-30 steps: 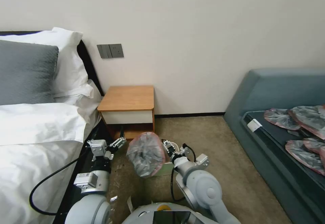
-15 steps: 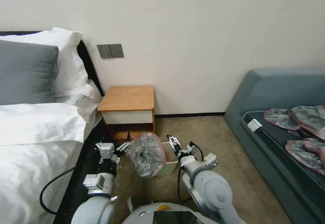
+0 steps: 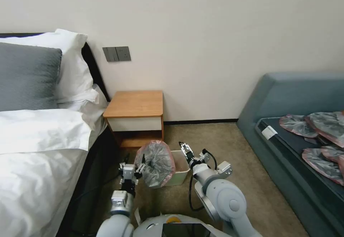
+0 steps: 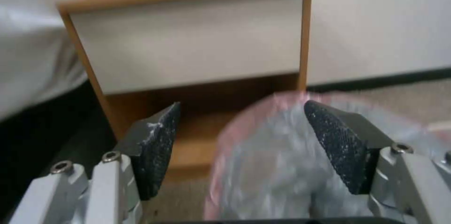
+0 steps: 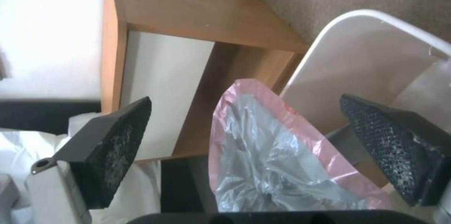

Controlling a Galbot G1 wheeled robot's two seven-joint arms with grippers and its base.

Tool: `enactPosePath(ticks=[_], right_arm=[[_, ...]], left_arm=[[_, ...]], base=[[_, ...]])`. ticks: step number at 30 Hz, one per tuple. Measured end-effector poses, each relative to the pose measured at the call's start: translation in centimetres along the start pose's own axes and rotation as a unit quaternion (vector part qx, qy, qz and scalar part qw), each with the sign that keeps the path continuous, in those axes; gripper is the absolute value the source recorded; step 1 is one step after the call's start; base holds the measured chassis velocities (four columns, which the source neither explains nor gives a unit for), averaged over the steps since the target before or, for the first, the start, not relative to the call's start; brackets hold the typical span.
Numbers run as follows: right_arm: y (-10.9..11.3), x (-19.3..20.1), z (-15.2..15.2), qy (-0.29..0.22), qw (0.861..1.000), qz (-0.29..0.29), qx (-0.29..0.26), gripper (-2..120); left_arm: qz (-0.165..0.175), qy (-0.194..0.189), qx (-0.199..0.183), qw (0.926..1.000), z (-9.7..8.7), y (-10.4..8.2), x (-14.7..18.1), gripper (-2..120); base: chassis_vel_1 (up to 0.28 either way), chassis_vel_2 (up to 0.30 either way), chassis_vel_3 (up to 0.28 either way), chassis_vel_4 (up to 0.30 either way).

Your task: Pick up the garbage bag from the table and place it over the trash can.

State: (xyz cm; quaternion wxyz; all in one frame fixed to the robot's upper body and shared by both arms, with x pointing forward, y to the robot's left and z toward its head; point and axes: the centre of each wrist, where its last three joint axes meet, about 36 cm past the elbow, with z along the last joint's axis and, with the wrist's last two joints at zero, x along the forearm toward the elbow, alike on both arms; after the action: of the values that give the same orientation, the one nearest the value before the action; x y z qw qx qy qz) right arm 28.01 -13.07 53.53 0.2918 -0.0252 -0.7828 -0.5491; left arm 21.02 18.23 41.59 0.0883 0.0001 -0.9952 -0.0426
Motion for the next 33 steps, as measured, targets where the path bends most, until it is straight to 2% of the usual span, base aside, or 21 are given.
enactPosePath(ticks=[2, 10, 14, 22, 33], right_arm=[[-0.2, -0.1, 0.0, -0.001, 1.0, 0.004, -0.002, 100], [-0.5, -0.3, 0.0, -0.005, 1.0, 0.013, -0.003, 100], [-0.8, -0.3, 0.0, -0.012, 1.0, 0.02, 0.001, 100], [-0.9, -0.3, 0.1, -0.032, 0.999, 0.028, 0.009, 100], [-0.7, -0.1, 0.6, -0.035, 0.999, 0.03, 0.01, 100]], left_arm=[[-0.001, 0.016, -0.006, 0.9998, 1.3, -0.4, -0.2, 72], [0.001, 0.043, -0.012, 0.999, 3.4, -1.3, -0.8, 68], [-0.001, 0.052, -0.008, 0.9986, 3.7, -1.6, -1.1, 64], [-0.006, 0.07, 0.01, 0.9974, 3.8, -2.0, -2.0, 63], [-0.002, 0.072, 0.018, 0.9972, 4.2, -2.3, -3.5, 64]], base=[[0.0, 0.0, 0.0, 0.0], [0.0, 0.0, 0.0, 0.0], [0.0, 0.0, 0.0, 0.0], [0.0, 0.0, 0.0, 0.0], [0.0, 0.0, 0.0, 0.0]])
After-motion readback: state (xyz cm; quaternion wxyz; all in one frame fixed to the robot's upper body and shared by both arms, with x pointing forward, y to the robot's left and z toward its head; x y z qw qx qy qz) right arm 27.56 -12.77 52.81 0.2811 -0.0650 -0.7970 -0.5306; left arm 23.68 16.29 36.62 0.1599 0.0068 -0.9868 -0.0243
